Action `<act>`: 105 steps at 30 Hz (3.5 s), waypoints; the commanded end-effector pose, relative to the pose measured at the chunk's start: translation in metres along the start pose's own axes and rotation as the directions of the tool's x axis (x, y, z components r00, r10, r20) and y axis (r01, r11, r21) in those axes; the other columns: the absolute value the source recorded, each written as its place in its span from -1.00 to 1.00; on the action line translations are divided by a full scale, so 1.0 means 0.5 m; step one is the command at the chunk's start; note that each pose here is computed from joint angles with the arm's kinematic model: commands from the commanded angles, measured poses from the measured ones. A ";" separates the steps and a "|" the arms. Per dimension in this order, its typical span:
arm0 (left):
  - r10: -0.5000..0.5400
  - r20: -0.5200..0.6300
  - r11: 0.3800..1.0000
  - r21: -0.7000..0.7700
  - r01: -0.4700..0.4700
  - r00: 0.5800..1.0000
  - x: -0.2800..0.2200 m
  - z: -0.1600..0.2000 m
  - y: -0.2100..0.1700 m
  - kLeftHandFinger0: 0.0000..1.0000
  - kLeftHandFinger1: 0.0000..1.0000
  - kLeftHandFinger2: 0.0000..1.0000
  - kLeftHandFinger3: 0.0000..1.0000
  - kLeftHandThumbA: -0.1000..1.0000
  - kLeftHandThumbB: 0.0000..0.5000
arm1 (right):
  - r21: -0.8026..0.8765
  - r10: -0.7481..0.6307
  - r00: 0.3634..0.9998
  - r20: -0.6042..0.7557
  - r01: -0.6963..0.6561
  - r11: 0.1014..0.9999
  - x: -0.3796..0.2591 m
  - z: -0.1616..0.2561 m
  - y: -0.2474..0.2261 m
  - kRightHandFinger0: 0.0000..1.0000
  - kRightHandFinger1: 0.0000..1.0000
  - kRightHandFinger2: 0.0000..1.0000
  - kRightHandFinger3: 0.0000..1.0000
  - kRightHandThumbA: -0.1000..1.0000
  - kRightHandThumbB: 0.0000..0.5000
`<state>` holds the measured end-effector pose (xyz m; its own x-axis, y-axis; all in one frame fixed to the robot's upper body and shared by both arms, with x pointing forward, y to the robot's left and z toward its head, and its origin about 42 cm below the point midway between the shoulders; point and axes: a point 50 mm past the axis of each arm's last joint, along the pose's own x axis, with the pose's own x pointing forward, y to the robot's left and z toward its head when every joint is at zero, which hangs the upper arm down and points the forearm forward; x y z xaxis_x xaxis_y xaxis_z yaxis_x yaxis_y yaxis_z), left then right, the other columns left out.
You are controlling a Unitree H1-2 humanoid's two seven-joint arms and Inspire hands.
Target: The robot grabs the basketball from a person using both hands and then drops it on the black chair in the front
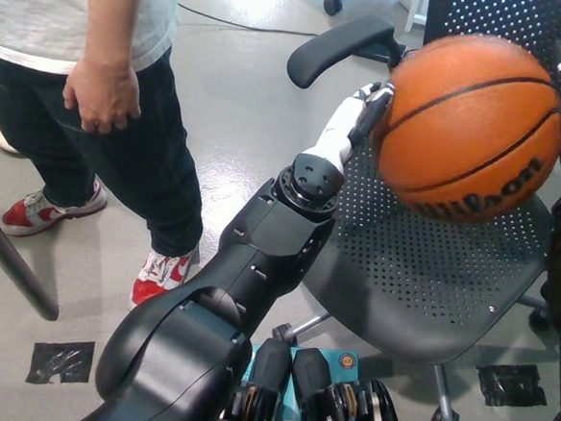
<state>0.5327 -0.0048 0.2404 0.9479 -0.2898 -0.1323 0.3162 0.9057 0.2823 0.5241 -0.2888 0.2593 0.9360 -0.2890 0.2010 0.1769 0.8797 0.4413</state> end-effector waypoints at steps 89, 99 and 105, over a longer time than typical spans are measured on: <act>0.263 0.117 0.963 -0.086 -0.254 0.958 -0.726 -0.553 0.214 1.00 1.00 1.00 1.00 1.00 0.24 | -0.368 0.427 0.857 -0.287 -0.510 0.777 -0.634 -0.264 -0.173 1.00 1.00 1.00 1.00 1.00 0.13; 0.215 0.147 0.975 -0.089 -0.204 0.965 -0.705 -0.541 0.215 1.00 1.00 1.00 1.00 1.00 0.09 | -0.386 0.406 0.877 -0.258 -0.479 0.789 -0.640 -0.256 -0.181 1.00 1.00 1.00 1.00 1.00 0.12; 0.218 0.146 0.975 -0.083 -0.207 0.965 -0.695 -0.537 0.216 1.00 1.00 1.00 1.00 1.00 0.23 | -0.380 0.401 0.877 -0.265 -0.477 0.792 -0.633 -0.256 -0.182 1.00 1.00 1.00 1.00 1.00 0.12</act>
